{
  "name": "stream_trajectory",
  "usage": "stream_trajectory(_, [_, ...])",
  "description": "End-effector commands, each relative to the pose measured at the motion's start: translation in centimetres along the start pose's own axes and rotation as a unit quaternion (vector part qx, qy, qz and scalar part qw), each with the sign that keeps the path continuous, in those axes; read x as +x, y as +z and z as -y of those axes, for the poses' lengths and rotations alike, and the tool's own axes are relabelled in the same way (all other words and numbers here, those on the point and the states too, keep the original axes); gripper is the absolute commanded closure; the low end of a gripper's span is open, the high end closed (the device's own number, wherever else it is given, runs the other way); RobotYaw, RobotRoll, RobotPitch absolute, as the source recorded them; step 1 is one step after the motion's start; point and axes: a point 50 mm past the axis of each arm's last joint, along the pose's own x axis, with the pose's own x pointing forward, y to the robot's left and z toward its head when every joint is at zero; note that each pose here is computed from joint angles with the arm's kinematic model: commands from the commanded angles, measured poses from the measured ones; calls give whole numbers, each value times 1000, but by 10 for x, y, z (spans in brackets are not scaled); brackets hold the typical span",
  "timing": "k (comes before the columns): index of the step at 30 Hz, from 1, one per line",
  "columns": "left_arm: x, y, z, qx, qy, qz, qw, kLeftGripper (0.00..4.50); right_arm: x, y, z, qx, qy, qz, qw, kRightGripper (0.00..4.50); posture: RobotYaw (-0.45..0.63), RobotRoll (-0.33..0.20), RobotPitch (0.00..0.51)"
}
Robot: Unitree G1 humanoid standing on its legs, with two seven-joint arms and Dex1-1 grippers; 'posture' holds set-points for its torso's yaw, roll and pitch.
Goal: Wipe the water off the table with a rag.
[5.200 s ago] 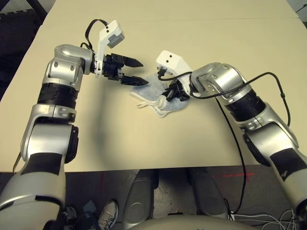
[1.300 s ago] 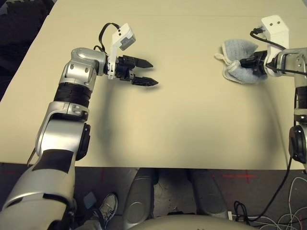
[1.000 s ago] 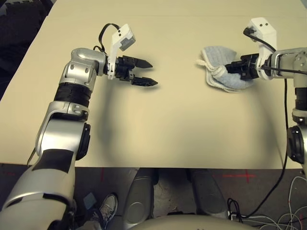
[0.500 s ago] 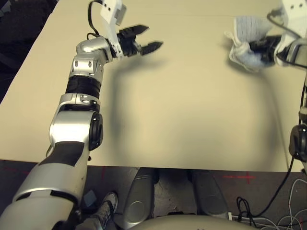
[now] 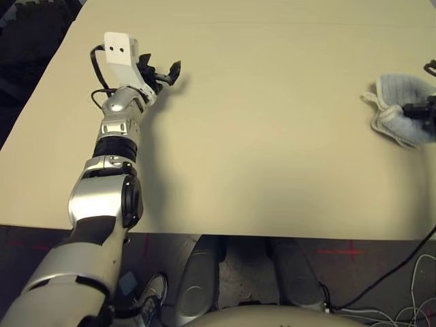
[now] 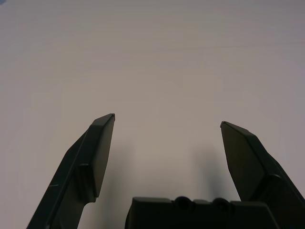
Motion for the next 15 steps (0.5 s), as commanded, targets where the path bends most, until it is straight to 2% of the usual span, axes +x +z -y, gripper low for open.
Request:
stream_trajectory(1, [-2, -14, 6, -1, -7, -18, 1000, 0, 4, -6, -3, 12, 9, 0, 1000, 4394, -124, 0, 312])
stream_trajectory(6, [1, -10, 11, -4, -16, -14, 1000, 0, 18, -12, 1, 11, -4, 10, 1000, 4394, -124, 0, 310])
stream_trajectory(15, [5, -5, 12, -4, -15, -7, 1000, 0, 22, -10, 7, 10, 5, 61, 998, 1512, -111, 0, 307])
